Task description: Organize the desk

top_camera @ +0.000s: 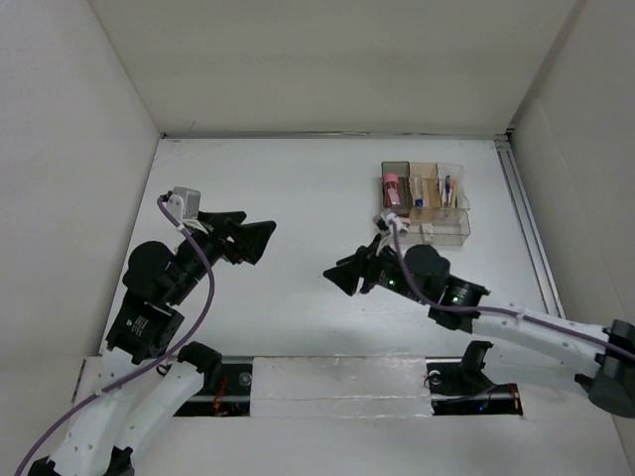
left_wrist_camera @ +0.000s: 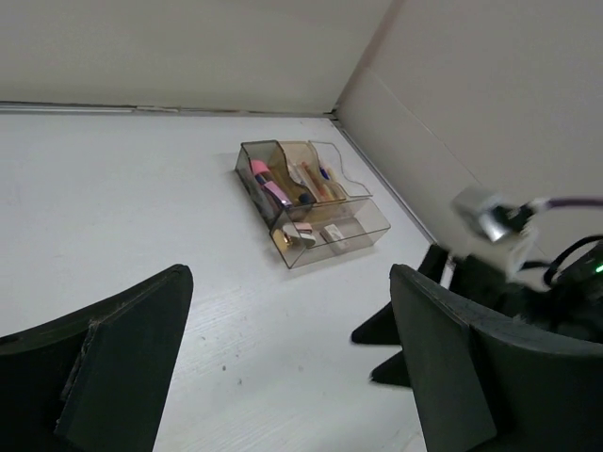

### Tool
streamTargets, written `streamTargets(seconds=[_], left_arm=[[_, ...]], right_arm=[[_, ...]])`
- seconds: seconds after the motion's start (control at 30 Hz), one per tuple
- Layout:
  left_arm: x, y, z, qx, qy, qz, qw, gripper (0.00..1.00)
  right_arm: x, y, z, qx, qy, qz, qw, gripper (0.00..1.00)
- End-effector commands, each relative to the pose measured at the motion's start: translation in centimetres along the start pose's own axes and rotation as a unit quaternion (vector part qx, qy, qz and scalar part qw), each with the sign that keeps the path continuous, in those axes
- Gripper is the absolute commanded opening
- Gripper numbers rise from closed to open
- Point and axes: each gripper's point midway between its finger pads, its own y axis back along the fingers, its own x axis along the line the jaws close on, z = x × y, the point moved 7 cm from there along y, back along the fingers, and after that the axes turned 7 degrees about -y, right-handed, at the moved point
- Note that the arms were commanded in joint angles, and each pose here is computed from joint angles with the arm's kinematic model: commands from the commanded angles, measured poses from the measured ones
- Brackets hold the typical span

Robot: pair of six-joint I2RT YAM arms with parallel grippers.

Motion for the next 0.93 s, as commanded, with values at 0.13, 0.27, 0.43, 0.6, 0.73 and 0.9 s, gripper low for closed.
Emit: streamTargets(seconds=[0.13, 0.27, 0.43, 0.6, 0.73, 0.9], left_arm=[[1.3, -1.1, 0.3, -0.022, 0.003, 0.047, 0.999, 0.82], [2.2, -1.2, -0.1, -0.026, 0.0, 0.079, 0.997, 0.81], [3.1, -1.7, -1.0, -0.024, -0.003, 0.104, 0.994, 0.81], [4.0, -2.6, -1.4, -0.012, -0.004, 0.129, 0.992, 0.8], [4.2, -2.5, -1.6, -0.01, -0.01, 0.135, 0.991, 0.79], [3.7, -2.0, -1.4, -0.043, -0.013, 0.112, 0.993, 0.81]], right_arm=[[-4.1, -4.1, -7.8, 0.062, -0.022, -0.046, 0.997, 0.62], [-4.6, -5.7, -9.1, 0.062, 0.006, -0.1, 0.993, 0.63], [-5.3, -6.3, -10.5, 0.06, 0.013, -0.126, 0.99, 0.64], [-5.6, -6.8, -10.8, 0.058, 0.007, -0.133, 0.989, 0.65], [-5.3, -7.6, -10.9, 0.063, 0.004, -0.132, 0.989, 0.65], [-3.9, -8.2, -9.0, 0.05, 0.008, -0.127, 0.991, 0.65]])
